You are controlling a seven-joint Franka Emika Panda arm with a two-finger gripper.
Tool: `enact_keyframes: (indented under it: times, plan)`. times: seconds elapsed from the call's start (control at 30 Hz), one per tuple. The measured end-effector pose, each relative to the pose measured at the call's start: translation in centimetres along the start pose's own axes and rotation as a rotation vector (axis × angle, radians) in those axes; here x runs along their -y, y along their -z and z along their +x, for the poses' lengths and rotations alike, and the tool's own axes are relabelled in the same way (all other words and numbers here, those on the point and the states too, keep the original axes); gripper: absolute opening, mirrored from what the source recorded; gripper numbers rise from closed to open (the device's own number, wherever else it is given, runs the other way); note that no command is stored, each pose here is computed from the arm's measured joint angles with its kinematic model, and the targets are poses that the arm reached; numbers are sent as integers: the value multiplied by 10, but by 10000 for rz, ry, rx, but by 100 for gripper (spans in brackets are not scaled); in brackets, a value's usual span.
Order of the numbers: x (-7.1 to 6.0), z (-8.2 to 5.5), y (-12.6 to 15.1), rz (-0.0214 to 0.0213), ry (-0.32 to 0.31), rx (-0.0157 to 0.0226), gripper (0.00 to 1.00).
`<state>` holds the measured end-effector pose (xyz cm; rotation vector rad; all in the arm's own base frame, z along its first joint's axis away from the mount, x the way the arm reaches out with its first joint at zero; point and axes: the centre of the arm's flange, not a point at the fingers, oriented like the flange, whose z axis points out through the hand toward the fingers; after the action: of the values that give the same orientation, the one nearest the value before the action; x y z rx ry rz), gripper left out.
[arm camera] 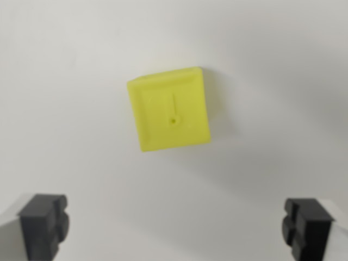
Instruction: Pick yellow cube
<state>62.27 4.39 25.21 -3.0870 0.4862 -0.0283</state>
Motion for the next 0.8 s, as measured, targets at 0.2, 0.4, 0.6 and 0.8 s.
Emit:
enact_keyframes:
  times: [0.2, 0.4, 0.6, 0.8]
  plan:
    - [3, 1, -15, -28, 328, 33, 100]
    - [5, 3, -30, -54, 657, 59, 100]
    - [8, 5, -45, -83, 979, 95, 100]
    - [11, 6, -61, -111, 1307, 124, 100]
